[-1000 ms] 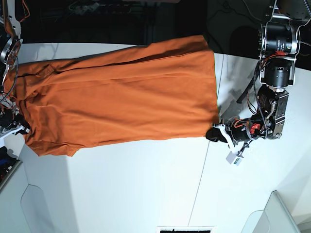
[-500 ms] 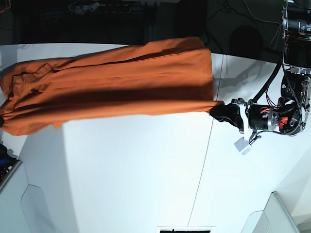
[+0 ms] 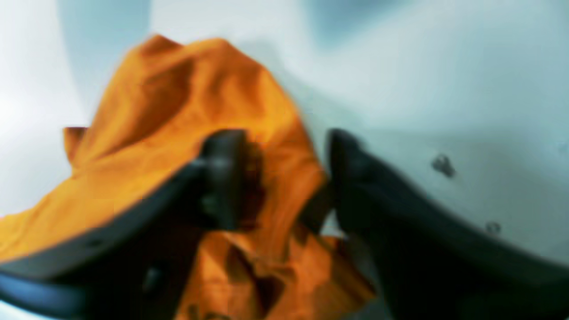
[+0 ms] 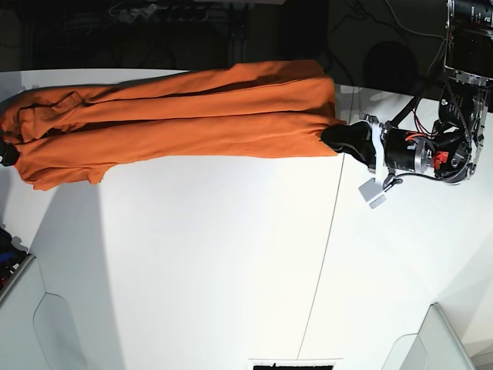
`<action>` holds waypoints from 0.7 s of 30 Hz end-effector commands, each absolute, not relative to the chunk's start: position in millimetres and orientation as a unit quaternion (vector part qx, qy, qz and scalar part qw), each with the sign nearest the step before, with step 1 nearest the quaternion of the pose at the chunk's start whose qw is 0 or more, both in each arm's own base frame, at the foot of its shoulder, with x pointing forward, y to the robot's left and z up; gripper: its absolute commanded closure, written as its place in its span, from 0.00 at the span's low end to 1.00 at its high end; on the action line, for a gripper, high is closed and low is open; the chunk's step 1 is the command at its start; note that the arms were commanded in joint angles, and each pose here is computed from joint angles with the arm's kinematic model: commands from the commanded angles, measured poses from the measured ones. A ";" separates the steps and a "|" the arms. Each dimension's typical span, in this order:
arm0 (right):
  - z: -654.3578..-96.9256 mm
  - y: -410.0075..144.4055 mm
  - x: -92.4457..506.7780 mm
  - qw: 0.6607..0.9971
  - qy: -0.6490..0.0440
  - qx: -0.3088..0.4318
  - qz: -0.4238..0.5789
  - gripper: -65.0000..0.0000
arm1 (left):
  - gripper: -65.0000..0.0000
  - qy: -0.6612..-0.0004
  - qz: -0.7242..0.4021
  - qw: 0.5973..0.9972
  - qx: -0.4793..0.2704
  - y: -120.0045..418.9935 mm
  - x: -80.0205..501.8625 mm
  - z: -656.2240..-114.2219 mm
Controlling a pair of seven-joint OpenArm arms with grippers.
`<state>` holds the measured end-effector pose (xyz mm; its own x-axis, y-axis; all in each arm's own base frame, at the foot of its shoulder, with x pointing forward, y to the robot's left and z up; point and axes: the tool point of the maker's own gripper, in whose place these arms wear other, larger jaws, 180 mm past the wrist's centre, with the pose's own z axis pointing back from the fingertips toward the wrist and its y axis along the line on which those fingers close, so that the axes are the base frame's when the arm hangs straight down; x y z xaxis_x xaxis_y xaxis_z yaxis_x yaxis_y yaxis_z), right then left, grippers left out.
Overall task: Layout the t-shirt on the table in an organized manner, then fold the t-shirt properly
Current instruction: 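Fold the grasped edge with the left gripper over onto the shirt lengthwise, then hold the shirt end with the left gripper while the right gripper tugs its end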
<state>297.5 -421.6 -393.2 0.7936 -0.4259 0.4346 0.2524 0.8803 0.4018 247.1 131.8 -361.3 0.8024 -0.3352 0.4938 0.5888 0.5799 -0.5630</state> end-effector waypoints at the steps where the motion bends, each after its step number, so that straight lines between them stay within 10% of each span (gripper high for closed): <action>1: -365.9 -440.5 310.7 0.921 -0.307 0.153 -0.184 0.51 | 1.00 -0.188 -0.270 0.869 -0.370 133.7 256.0 -351.7; 11: -306.6 -447.0 351.3 0.869 -0.438 0.145 -0.176 0.51 | 1.00 -0.180 -0.257 0.882 -0.353 138.5 242.6 -372.0; 21: -374.0 -362.9 366.5 0.911 -0.372 0.154 -0.089 0.51 | 1.00 -0.179 -0.261 0.886 -0.339 135.1 243.2 -379.6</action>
<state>354.1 -350.4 -396.7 0.7524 -0.2808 0.5959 0.0610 0.9304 0.3615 233.5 134.2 -390.3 0.8167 -0.3513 0.4578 0.5665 0.6393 -0.5200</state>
